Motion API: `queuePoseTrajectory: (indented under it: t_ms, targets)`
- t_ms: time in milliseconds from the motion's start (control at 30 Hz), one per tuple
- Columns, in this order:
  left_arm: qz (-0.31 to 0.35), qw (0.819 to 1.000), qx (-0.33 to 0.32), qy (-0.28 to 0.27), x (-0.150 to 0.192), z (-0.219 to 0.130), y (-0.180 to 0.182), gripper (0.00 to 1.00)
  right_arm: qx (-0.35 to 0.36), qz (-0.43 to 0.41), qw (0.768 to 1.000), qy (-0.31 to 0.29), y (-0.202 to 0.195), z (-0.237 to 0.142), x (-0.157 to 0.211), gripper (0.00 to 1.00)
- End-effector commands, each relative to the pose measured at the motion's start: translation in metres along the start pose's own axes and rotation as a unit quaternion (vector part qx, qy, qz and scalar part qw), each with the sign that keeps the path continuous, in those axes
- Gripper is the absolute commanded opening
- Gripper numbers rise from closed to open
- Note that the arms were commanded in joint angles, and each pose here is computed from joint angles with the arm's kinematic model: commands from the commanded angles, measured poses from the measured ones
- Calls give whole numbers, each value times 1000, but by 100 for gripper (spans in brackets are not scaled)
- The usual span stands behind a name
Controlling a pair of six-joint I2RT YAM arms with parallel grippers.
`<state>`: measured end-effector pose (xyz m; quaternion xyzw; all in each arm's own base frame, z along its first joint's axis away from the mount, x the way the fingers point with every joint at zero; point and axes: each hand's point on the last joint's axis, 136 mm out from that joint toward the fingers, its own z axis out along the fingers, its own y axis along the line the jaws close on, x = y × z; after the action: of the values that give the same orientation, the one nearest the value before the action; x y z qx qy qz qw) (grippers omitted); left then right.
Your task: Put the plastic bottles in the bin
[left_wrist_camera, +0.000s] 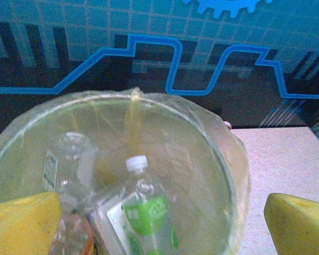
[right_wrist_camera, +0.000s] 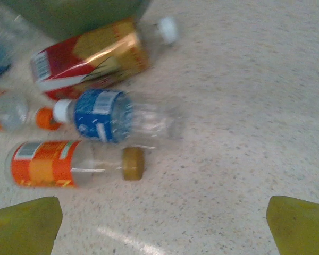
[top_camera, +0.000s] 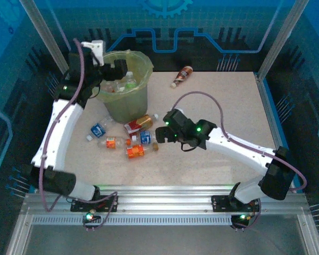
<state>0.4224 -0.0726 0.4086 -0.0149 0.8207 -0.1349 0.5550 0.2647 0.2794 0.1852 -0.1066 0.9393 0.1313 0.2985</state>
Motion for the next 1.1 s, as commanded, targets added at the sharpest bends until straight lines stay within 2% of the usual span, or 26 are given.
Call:
queuePoseTrajectory:
  t_ms: [0,100,200,300,367,600,1067]
  targets:
    - [-73,997,23,-5,19,-13,-2,99,-44,-152,987,11,40,-3,7,100]
    - [-101,995,16,-7,38,-33,3,99,-58,-285,956,43,69,6,29,100]
    - [-114,993,10,-16,46,-49,7,99,-30,-398,914,76,85,25,49,100]
    - [-118,993,14,-27,44,-63,5,99,-14,-469,877,105,100,47,64,98]
    - [-117,992,15,-34,42,-70,5,99,-17,-491,864,113,108,58,68,98]
    - [-113,992,-1,-60,36,-90,10,99,-35,-517,847,120,120,87,69,99]
    - [-112,991,-4,-75,31,-97,11,99,-69,-513,842,152,117,120,66,99]
